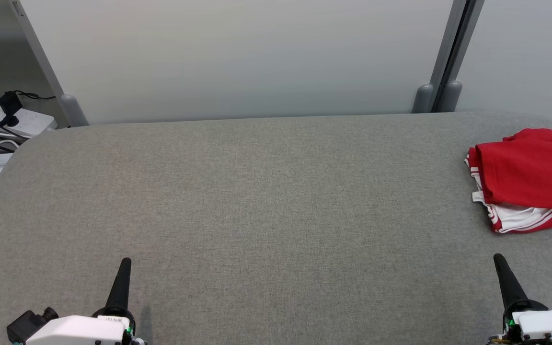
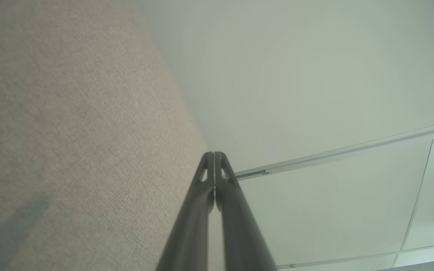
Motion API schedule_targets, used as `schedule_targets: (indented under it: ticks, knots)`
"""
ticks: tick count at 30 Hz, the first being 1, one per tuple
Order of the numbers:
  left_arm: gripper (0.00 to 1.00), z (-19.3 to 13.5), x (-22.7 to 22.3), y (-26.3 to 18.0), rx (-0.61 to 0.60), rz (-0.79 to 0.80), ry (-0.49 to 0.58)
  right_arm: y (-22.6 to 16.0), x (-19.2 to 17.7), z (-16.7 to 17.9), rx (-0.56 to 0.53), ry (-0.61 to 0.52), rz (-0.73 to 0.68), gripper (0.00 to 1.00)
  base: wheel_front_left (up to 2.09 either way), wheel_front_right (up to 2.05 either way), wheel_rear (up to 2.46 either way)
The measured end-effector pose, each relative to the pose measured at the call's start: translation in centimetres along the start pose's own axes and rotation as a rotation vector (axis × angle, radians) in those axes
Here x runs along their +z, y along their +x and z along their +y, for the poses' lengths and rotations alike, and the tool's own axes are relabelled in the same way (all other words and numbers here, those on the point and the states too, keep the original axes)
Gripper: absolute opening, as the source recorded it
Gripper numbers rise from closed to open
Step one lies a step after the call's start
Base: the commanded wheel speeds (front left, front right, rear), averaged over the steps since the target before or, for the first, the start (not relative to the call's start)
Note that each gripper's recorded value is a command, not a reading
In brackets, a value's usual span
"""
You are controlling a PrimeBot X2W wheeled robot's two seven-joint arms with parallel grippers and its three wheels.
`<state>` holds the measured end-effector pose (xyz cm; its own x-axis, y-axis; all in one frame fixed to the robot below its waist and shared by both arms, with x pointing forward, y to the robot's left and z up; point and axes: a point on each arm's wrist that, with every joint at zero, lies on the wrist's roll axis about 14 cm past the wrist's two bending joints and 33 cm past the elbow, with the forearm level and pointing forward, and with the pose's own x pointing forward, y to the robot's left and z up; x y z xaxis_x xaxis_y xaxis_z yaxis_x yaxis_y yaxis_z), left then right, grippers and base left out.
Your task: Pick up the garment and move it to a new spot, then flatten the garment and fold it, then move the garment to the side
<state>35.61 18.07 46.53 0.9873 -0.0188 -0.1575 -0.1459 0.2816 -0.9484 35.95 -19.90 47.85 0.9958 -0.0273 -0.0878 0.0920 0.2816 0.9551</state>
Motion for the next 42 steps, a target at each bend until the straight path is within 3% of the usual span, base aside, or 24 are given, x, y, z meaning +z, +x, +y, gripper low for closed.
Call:
schedule_targets:
  ticks: [25,42]
  knots:
    - [0.0,-1.3,1.2,1.6,-0.067,-0.002,-0.282,1.5,0.8,0.2,0.011,0.283,-0.005,0.0,0.0,0.0,0.0]
    - [0.0,-1.2,1.3,1.6,-0.067,-0.007,-0.29,1.6,0.8,0.3,0.012,0.298,-0.006,0.0,0.0,0.0,0.0]
